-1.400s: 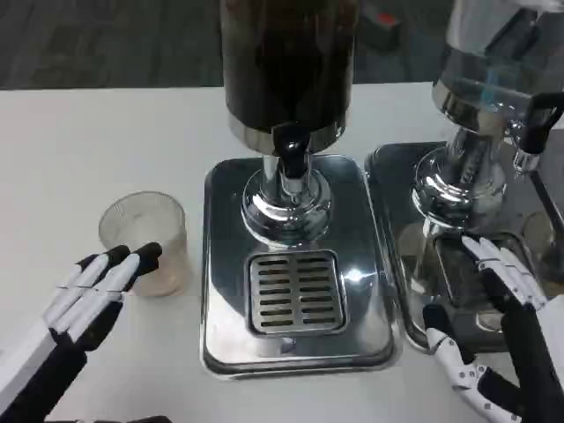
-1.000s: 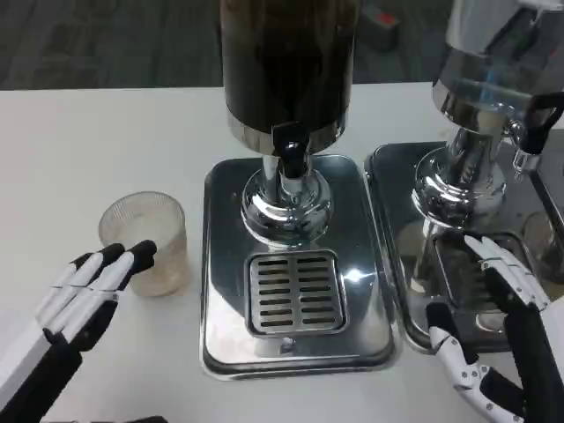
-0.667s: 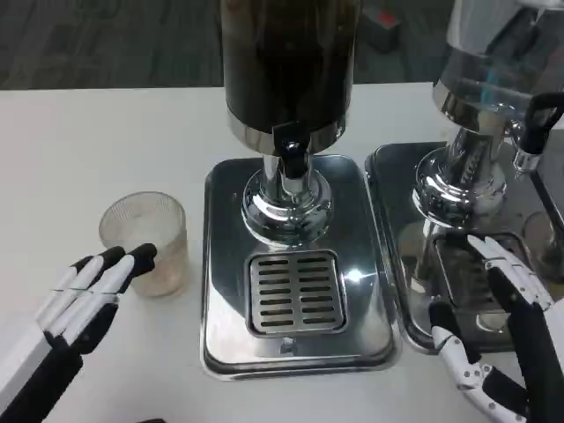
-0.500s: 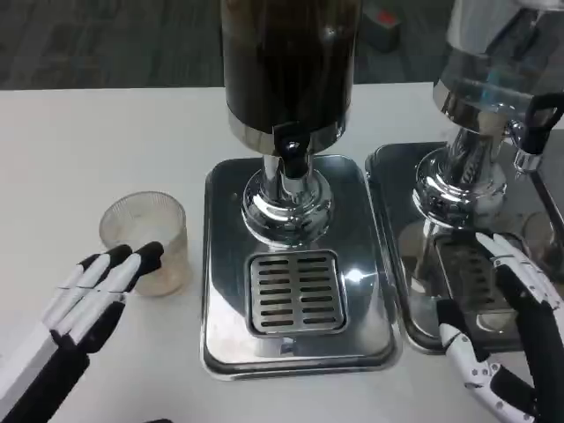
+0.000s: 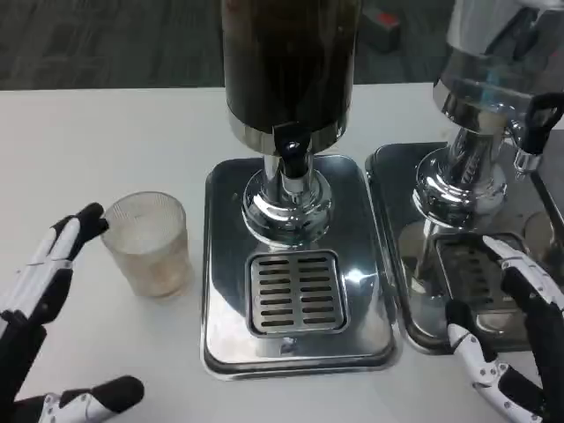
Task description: Grasp the cup under the faucet to collect the drink, then remove the cup.
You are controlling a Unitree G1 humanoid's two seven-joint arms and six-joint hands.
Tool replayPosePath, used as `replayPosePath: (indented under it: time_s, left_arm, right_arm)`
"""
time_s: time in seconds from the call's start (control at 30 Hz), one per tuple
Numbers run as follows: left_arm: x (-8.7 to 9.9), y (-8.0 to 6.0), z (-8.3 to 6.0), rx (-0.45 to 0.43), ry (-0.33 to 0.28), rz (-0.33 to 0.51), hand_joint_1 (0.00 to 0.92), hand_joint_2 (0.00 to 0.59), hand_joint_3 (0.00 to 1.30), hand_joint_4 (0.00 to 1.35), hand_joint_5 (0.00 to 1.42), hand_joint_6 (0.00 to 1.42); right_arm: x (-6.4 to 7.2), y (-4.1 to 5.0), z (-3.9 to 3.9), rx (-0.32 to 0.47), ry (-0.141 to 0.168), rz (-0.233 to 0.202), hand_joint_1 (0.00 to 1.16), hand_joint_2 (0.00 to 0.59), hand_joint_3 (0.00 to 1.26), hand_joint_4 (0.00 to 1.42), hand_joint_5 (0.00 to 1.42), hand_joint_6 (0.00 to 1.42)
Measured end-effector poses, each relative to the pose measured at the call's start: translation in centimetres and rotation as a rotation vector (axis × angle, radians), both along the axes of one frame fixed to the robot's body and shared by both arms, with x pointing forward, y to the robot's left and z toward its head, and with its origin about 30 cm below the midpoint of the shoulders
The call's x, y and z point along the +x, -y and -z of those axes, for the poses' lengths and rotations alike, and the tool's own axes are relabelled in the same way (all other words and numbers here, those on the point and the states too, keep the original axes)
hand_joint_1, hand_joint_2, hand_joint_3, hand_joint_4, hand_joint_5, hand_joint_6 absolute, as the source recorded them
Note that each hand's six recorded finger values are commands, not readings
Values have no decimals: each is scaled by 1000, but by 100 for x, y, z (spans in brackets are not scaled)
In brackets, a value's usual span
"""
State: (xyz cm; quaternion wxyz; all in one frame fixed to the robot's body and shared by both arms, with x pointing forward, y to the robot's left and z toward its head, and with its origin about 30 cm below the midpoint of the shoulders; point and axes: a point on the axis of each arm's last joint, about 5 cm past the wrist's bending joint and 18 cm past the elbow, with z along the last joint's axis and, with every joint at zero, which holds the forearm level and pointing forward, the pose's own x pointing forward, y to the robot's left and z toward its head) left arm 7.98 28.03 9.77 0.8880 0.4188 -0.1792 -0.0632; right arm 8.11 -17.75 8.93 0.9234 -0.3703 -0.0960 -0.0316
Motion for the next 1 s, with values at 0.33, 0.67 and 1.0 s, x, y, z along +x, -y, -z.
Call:
replayPosePath:
  time_s: [0.33,0.67,1.0]
  left_arm:
    - [223,2,-32,-94,23,-57,29,1,17,39,173,291]
    - [501,14,-43,-147,-3,-68,137,6,96,149,304,433]
    - [678,-13,-7,-159,-42,-80,177,8,117,176,346,483]
  right_arm:
    - [26,-13,-9,18,-6,-15,464,436,257,242,178,319]
    - [66,-104,-9,52,-17,-29,468,436,279,280,203,319]
    - [63,-165,2,60,-21,-35,467,435,301,307,215,319]
